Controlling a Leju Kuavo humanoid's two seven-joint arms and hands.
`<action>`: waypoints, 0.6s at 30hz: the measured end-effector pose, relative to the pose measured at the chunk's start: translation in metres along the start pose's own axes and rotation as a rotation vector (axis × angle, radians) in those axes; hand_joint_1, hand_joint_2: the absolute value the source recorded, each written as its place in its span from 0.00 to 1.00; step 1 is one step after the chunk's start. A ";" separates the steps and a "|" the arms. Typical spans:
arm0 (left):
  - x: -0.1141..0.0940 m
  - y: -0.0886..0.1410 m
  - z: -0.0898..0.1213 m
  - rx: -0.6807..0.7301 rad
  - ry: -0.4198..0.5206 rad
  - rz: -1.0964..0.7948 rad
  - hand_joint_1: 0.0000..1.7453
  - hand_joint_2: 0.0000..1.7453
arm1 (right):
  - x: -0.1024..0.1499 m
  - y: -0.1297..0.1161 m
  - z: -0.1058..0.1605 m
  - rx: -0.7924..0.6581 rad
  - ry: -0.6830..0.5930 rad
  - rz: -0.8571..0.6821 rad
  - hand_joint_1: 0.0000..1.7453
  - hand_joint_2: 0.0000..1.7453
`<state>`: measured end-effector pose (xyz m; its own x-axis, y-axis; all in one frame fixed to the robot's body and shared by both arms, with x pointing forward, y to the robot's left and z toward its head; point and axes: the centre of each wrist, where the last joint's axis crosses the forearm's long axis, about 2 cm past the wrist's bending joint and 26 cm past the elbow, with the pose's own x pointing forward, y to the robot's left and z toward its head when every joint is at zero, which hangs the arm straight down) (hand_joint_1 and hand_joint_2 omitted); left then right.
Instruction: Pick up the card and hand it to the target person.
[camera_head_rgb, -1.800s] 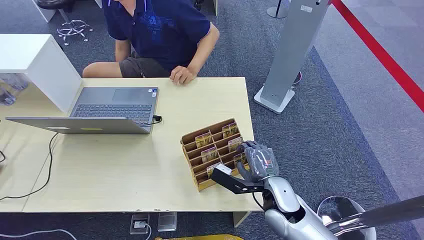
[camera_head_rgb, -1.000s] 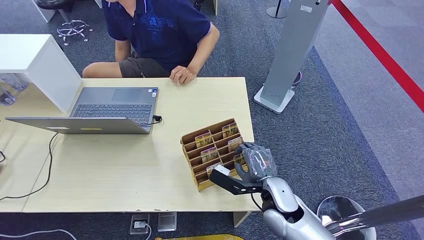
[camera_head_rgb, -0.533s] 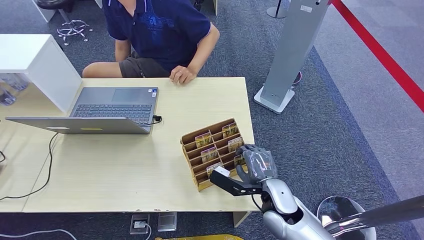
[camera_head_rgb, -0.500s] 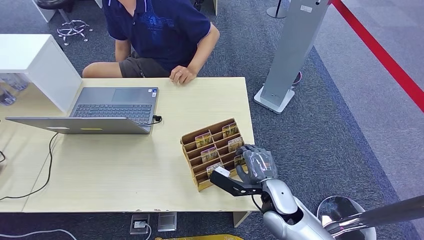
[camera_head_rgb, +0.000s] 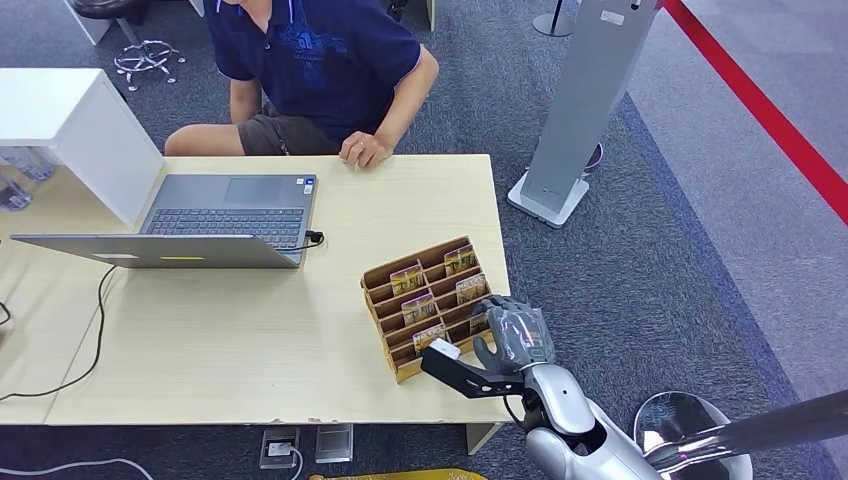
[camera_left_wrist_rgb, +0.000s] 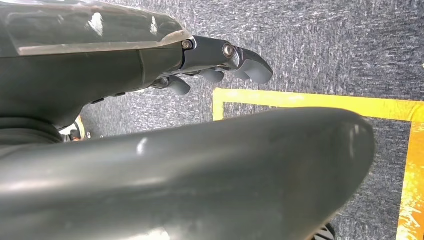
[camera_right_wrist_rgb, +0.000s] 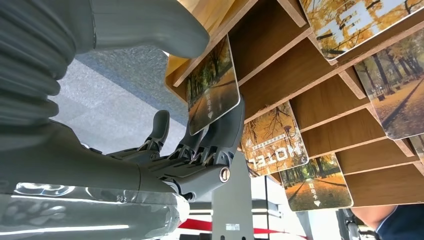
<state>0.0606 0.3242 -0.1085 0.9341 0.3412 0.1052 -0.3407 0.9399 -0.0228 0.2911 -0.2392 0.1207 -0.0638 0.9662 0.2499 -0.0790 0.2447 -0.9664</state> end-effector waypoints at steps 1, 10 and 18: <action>0.000 0.000 0.000 0.000 0.000 0.000 0.00 0.00 | 0.000 0.000 0.000 0.000 0.000 0.000 0.54 1.00; 0.001 0.001 0.000 -0.001 -0.017 -0.002 0.00 0.00 | 0.002 -0.003 0.000 -0.022 -0.006 0.004 0.59 1.00; 0.001 0.002 0.000 0.002 -0.017 0.003 0.00 0.00 | 0.002 -0.004 -0.001 -0.026 -0.015 0.009 0.75 1.00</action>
<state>0.0608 0.3259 -0.1083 0.9312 0.3434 0.1221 -0.3435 0.9389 -0.0209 0.2921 -0.2378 0.1256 -0.0789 0.9670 0.2422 -0.0527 0.2386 -0.9697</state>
